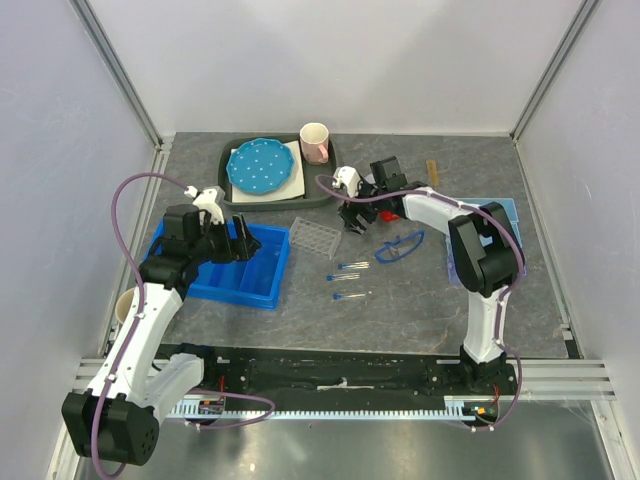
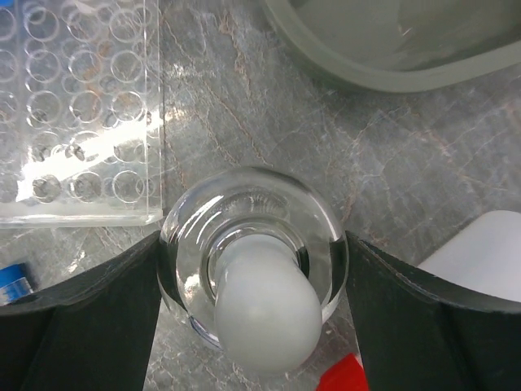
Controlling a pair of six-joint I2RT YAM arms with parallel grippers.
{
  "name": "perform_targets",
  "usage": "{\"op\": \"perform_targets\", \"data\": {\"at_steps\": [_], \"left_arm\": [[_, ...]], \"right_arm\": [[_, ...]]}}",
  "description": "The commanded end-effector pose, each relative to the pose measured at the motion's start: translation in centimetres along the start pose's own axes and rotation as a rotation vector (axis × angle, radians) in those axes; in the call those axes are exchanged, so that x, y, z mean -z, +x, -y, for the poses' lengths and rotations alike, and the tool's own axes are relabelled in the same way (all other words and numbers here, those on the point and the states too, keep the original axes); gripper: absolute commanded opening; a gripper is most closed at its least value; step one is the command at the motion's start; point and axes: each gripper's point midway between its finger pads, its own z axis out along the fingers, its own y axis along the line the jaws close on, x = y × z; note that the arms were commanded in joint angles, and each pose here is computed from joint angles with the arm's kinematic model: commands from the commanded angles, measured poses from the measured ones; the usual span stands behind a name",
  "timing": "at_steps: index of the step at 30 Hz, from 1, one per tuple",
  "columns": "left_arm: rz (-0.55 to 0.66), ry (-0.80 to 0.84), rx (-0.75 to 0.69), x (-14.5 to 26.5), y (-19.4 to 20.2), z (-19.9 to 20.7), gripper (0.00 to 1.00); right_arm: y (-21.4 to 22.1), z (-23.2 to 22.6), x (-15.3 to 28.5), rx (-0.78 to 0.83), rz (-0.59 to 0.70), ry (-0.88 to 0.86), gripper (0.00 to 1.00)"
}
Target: Organize the chemistry lab equipment
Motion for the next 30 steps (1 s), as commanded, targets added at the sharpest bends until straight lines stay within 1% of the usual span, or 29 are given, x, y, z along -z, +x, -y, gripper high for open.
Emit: {"op": "perform_targets", "data": {"at_steps": [1,6,9,12,14,15,18,19,20,21,22,23,24,25,27,29,30], "left_arm": [[0.065,0.002,-0.064,0.5,-1.4,0.2,0.86],[0.079,-0.009,-0.067,0.8,-1.6,0.1,0.86],[0.102,-0.047,-0.062,1.1,-2.0,-0.5,0.86],[0.134,-0.101,-0.054,1.6,-2.4,-1.3,0.86],[0.155,-0.125,-0.049,1.9,-2.7,-1.6,0.86],[0.168,-0.164,-0.044,2.1,-2.9,-2.3,0.86],[0.217,-0.227,-0.030,3.1,-3.6,-3.1,0.86],[0.236,-0.252,-0.022,3.5,-3.9,-3.5,0.86],[0.262,-0.265,-0.019,4.0,-4.2,-3.6,0.86],[0.283,-0.306,-0.011,4.5,-4.5,-4.2,0.86],[0.302,-0.327,0.001,4.9,-4.6,-4.5,0.86],[0.325,-0.349,0.007,5.4,-5.0,-4.8,0.87],[0.368,-0.395,0.017,6.4,-5.4,-5.4,0.87],[0.394,-0.414,0.032,7.0,-5.6,-5.7,0.87],[0.482,-0.456,0.052,9.0,-6.3,-6.1,0.88],[0.547,-0.472,0.066,10.3,-6.8,-6.3,0.88],[0.601,-0.494,0.078,11.7,-7.0,-6.5,0.88]], "right_arm": [[-5.9,0.8,3.8,0.086,0.140,0.057,0.48],[-7.1,0.3,5.3,0.093,0.170,0.062,0.47],[-8.2,-0.2,6.2,0.113,0.188,0.057,0.47],[-9.6,-1.6,6.9,0.146,0.201,0.033,0.47],[-11.3,-2.9,7.2,0.180,0.224,0.013,0.47],[-11.6,-3.4,7.2,0.187,0.224,0.001,0.47],[-14.2,-6.0,7.1,0.229,0.257,-0.041,0.47],[-15.5,-7.6,6.8,0.256,0.275,-0.066,0.47],[-16.0,-8.4,6.6,0.267,0.280,-0.080,0.47],[-16.8,-10.2,6.1,0.282,0.285,-0.116,0.47],[-18.1,-10.9,6.2,0.296,0.305,-0.124,0.47],[-18.3,-11.6,5.5,0.295,0.299,-0.145,0.47],[-19.0,-13.3,5.1,0.305,0.301,-0.183,0.47],[-20.4,-14.0,5.1,0.308,0.322,-0.193,0.47],[-21.2,-16.2,3.7,0.309,0.323,-0.247,0.47],[-22.4,-17.4,2.6,0.288,0.334,-0.283,0.47],[-23.0,-18.7,2.1,0.290,0.341,-0.309,0.47]]}}
